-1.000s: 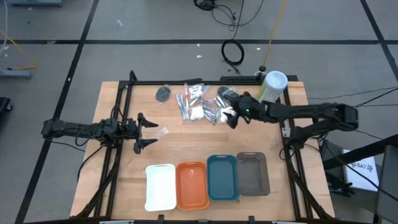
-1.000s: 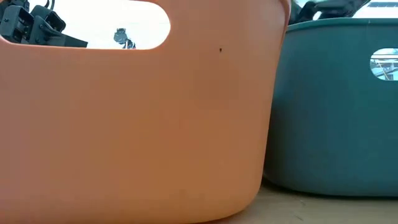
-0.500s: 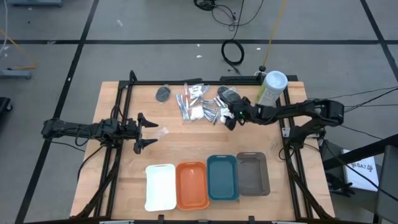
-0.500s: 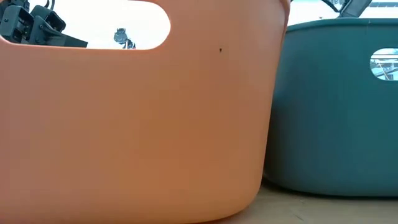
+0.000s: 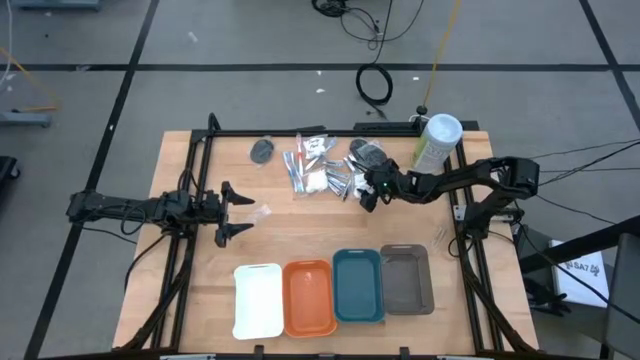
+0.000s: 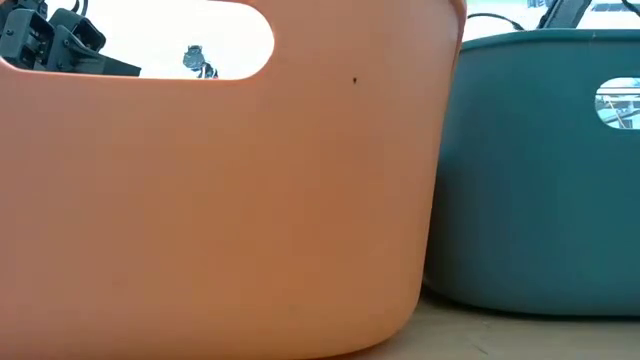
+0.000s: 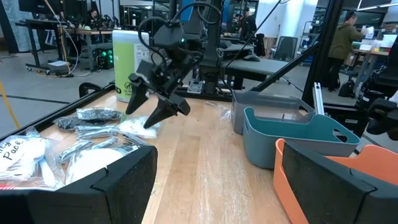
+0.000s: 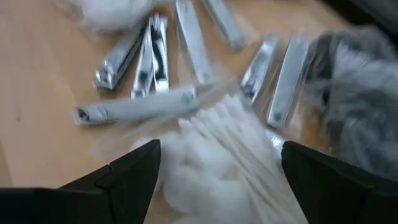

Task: Pick & Place Travel size toiletries
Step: Put the white cotton pack into the black bin

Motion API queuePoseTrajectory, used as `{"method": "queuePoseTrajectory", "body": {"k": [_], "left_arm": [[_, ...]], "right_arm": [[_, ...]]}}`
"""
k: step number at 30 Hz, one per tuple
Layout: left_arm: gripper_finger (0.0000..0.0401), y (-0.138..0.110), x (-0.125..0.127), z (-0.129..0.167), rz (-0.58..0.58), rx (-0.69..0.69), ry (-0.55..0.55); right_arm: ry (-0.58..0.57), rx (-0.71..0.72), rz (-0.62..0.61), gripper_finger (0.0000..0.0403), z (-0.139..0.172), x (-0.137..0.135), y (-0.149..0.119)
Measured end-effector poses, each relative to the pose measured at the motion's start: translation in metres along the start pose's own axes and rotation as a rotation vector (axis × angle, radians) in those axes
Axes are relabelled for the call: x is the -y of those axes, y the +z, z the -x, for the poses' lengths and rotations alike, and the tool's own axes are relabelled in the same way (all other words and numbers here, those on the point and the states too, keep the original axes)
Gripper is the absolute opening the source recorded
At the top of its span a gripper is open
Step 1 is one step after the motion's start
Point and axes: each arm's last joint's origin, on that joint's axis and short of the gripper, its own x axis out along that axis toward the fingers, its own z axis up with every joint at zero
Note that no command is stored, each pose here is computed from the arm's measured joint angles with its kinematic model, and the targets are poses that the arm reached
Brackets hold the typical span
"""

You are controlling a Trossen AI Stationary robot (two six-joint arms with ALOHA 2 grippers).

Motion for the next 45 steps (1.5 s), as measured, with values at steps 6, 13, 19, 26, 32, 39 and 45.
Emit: {"method": "queuePoseTrajectory", "body": {"k": [6, 13, 19, 26, 32, 39, 45], "left_arm": [[0.0340, 0.0000, 0.0000, 0.0000, 0.000, 0.000, 0.000], [0.0340, 0.0000, 0.0000, 0.0000, 0.000, 0.000, 0.000], [0.0340, 0.0000, 0.0000, 0.0000, 0.000, 0.000, 0.000], [0.0340, 0.0000, 0.0000, 0.0000, 0.000, 0.000, 0.000], [0.0340, 0.0000, 0.0000, 0.0000, 0.000, 0.000, 0.000], [0.0340, -0.0001, 0.0000, 0.0000, 0.000, -0.001, 0.000], [0.0340, 0.0000, 0.0000, 0.0000, 0.000, 0.000, 0.000]], "right_arm": [[0.021, -0.025, -0.023, 0.0320, -0.0048, 0.0025, -0.0038], [0.021, -0.029, -0.031, 0.0320, -0.0049, 0.0026, -0.0041], [0.024, -0.038, -0.039, 0.0293, -0.0047, 0.0021, -0.0050], [0.025, -0.038, -0.039, 0.0210, -0.0047, 0.0021, -0.0049], [0.025, -0.034, -0.040, 0.0137, -0.0046, 0.0020, -0.0042], [0.027, -0.024, -0.041, 0.0083, -0.0046, 0.0018, -0.0032], [0.037, 0.012, -0.048, 0.0057, -0.0045, 0.0011, 0.0003]]}}
